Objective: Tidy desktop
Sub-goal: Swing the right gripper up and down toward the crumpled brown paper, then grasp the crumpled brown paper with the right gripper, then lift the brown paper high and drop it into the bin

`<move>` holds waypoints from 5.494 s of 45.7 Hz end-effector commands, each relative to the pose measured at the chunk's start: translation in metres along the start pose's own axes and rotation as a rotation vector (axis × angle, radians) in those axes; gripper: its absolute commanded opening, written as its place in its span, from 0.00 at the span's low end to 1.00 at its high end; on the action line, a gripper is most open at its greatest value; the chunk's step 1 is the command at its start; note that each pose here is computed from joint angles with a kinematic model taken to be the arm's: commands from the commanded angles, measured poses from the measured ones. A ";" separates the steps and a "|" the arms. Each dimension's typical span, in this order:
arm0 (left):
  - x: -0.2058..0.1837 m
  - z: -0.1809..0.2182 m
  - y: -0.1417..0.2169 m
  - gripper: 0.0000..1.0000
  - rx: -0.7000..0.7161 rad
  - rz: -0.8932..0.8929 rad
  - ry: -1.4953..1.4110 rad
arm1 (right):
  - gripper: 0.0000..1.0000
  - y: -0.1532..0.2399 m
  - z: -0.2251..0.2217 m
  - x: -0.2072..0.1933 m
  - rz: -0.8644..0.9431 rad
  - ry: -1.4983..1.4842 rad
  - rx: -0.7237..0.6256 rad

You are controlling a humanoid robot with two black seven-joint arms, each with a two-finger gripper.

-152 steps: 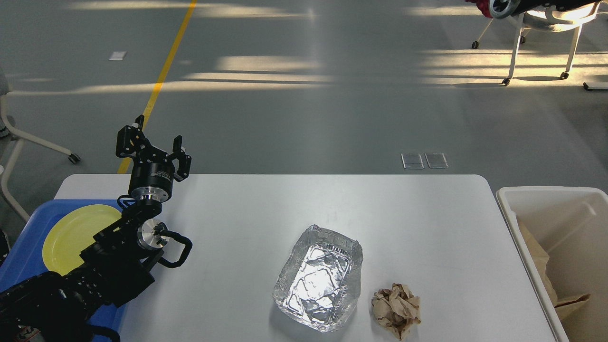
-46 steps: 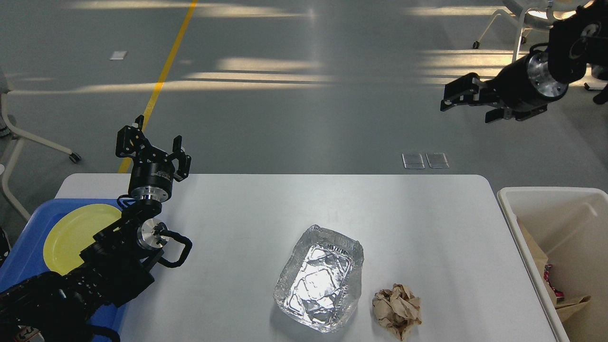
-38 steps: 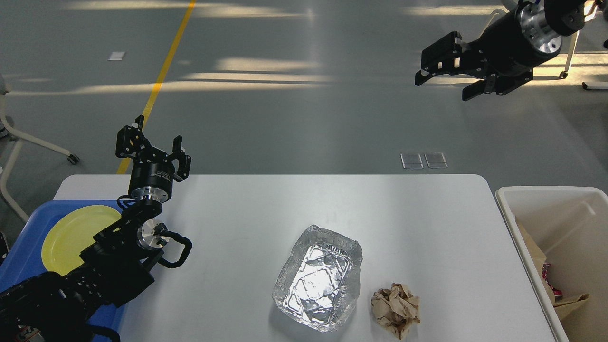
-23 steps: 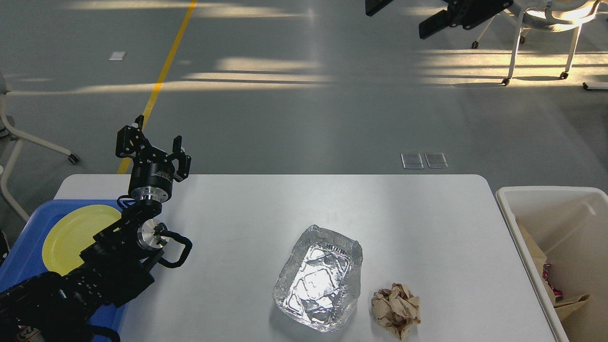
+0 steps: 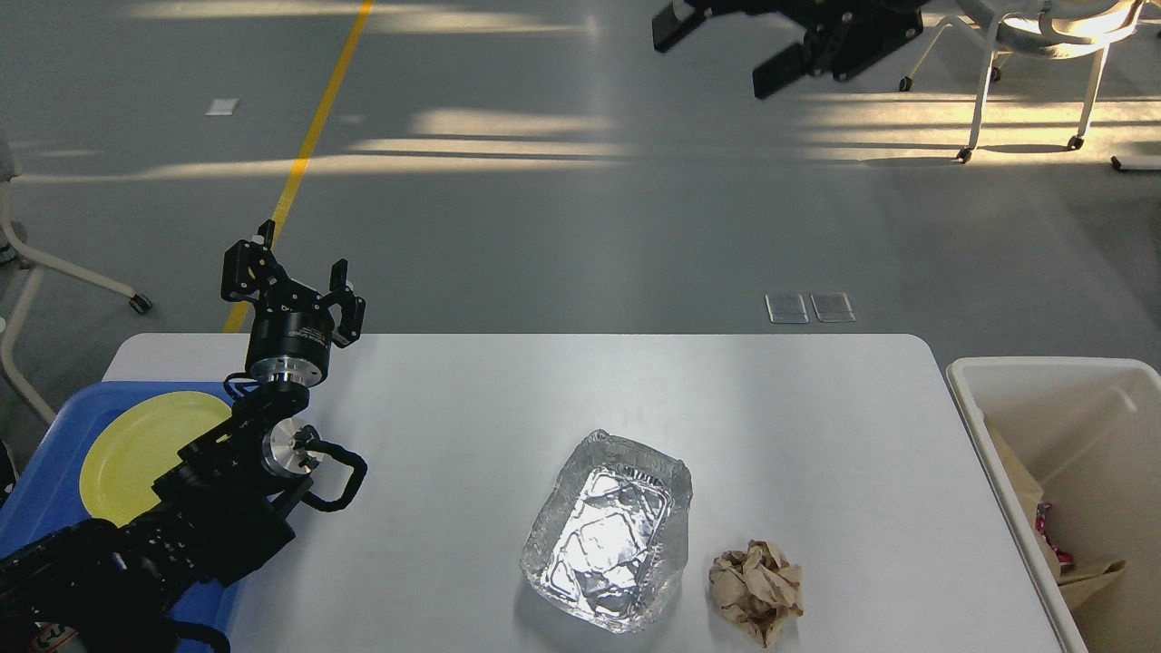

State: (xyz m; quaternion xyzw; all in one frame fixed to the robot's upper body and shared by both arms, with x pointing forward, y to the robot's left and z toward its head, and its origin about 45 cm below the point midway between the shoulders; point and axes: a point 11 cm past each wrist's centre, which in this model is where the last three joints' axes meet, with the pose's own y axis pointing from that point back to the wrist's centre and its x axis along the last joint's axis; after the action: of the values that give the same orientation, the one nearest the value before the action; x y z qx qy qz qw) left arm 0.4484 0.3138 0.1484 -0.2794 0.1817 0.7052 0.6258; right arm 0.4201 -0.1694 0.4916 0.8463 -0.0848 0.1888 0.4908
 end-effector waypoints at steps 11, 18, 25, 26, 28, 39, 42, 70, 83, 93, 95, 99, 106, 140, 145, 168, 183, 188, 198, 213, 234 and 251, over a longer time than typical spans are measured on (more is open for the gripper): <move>0.000 0.000 0.000 0.97 0.000 0.000 0.000 | 1.00 -0.138 0.112 -0.101 -0.357 -0.159 -0.115; 0.000 0.000 0.000 0.97 0.000 0.000 0.000 | 1.00 -0.178 0.150 -0.146 -0.412 -0.133 -0.189; 0.000 0.000 0.000 0.97 0.000 0.000 0.000 | 1.00 -0.205 0.177 -0.187 -0.457 -0.096 -0.234; 0.000 0.000 0.000 0.97 0.000 0.000 0.000 | 1.00 -0.208 0.179 -0.193 -0.467 -0.094 -0.236; 0.000 0.000 0.000 0.97 0.000 0.000 0.000 | 1.00 -0.213 0.184 -0.202 -0.482 -0.088 -0.242; 0.000 0.000 0.000 0.97 0.000 0.000 0.000 | 1.00 -0.233 0.199 -0.243 -0.536 -0.074 -0.253; 0.000 0.000 0.000 0.97 0.000 0.000 0.000 | 1.00 -0.238 0.201 -0.252 -0.543 -0.076 -0.250; 0.000 0.000 0.000 0.97 0.000 0.000 0.000 | 0.47 -0.260 0.207 -0.282 -0.495 -0.081 -0.236; 0.000 0.000 0.000 0.97 0.000 0.000 0.000 | 0.08 -0.258 0.210 -0.281 -0.487 -0.086 -0.239; 0.000 0.000 0.000 0.97 0.000 0.000 0.000 | 0.02 -0.257 0.211 -0.279 -0.485 -0.088 -0.241; 0.000 0.000 0.000 0.97 0.000 0.000 0.000 | 0.02 -0.256 0.211 -0.278 -0.483 -0.088 -0.241; 0.000 0.000 0.000 0.97 0.000 0.000 0.000 | 0.02 -0.253 0.210 -0.272 -0.476 -0.087 -0.239; 0.000 0.000 0.000 0.97 0.000 0.000 0.000 | 0.01 -0.234 0.217 -0.249 -0.435 -0.101 -0.252; 0.000 0.000 0.000 0.97 0.000 0.000 0.000 | 0.01 -0.027 0.148 -0.064 -0.183 -0.060 -0.251; 0.000 0.000 0.000 0.97 0.000 0.000 0.000 | 0.01 0.007 0.114 -0.035 -0.078 0.013 -0.238; 0.000 0.000 0.000 0.97 0.000 0.000 0.000 | 0.03 0.110 -0.026 0.014 0.247 0.257 -0.017; 0.000 0.000 0.000 0.97 0.000 0.000 0.000 | 0.02 0.092 0.015 0.017 0.213 0.175 -0.085; 0.000 0.000 0.000 0.97 0.000 0.000 0.000 | 0.02 0.059 0.098 0.017 0.168 0.009 -0.178; 0.000 0.000 0.000 0.97 0.000 0.000 0.000 | 0.08 0.015 0.265 -0.032 0.075 -0.276 -0.447; 0.000 0.000 0.000 0.97 0.000 0.000 0.000 | 0.16 -0.026 0.409 -0.134 0.105 -0.270 -0.794; 0.000 0.000 0.000 0.97 0.000 0.000 0.000 | 0.77 -0.036 0.440 -0.161 0.115 -0.147 -0.918; 0.000 0.000 0.000 0.97 0.000 0.000 0.000 | 1.00 -0.055 0.411 -0.127 0.208 -0.157 -0.824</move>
State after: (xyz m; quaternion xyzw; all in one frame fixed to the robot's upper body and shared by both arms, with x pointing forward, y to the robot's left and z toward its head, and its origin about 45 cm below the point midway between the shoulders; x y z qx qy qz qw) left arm 0.4483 0.3138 0.1484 -0.2794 0.1817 0.7052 0.6258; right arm 0.4008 -0.5154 0.1953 0.5620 -0.2384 0.1146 0.7837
